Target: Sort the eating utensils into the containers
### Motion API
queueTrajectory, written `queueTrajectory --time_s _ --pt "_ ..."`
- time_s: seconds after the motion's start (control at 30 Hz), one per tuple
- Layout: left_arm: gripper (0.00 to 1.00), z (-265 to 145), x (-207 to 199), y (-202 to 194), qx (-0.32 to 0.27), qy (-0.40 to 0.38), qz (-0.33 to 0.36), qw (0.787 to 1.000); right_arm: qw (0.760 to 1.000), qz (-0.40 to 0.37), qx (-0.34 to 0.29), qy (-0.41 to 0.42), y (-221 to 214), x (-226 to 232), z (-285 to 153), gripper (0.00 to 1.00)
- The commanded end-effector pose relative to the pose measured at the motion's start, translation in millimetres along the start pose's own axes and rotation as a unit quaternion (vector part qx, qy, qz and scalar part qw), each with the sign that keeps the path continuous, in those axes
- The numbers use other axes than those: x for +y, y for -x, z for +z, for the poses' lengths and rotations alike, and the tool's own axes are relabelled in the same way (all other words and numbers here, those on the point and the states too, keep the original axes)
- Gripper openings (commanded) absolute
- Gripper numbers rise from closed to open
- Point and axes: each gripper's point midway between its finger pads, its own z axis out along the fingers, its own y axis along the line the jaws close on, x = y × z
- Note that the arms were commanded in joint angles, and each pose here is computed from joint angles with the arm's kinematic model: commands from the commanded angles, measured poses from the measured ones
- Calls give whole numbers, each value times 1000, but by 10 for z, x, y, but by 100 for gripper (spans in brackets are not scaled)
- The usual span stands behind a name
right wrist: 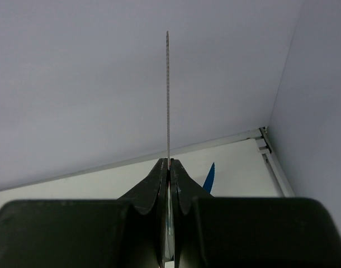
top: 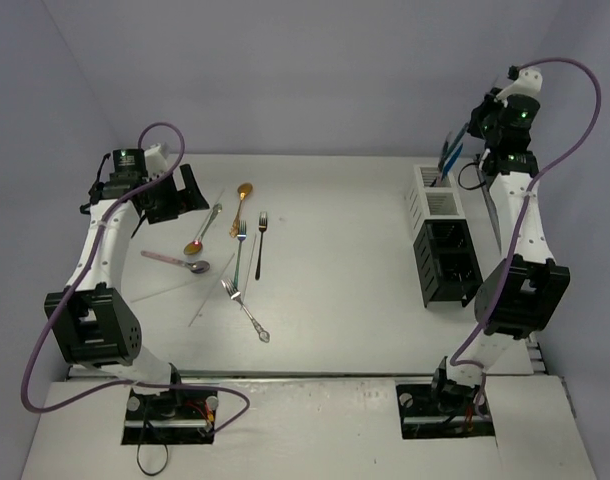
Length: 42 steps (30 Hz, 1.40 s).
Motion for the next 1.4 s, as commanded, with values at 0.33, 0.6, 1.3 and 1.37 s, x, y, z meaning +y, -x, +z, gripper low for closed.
queueTrajectory --time_s 0.33,0.6,1.3,1.37 --pt "94 58 117 110 -23 25 49 998 1000 17 -13 -3 -212 -75 419 0" --pt "94 195 373 91 -7 77 76 994 999 6 34 -3 -675 -145 466 0" --pt "72 547 532 -74 82 100 279 951 995 -17 7 99 -207 332 -44 47" --pt "71 434 586 -138 101 73 316 941 991 -41 8 131 -173 478 -191 52"
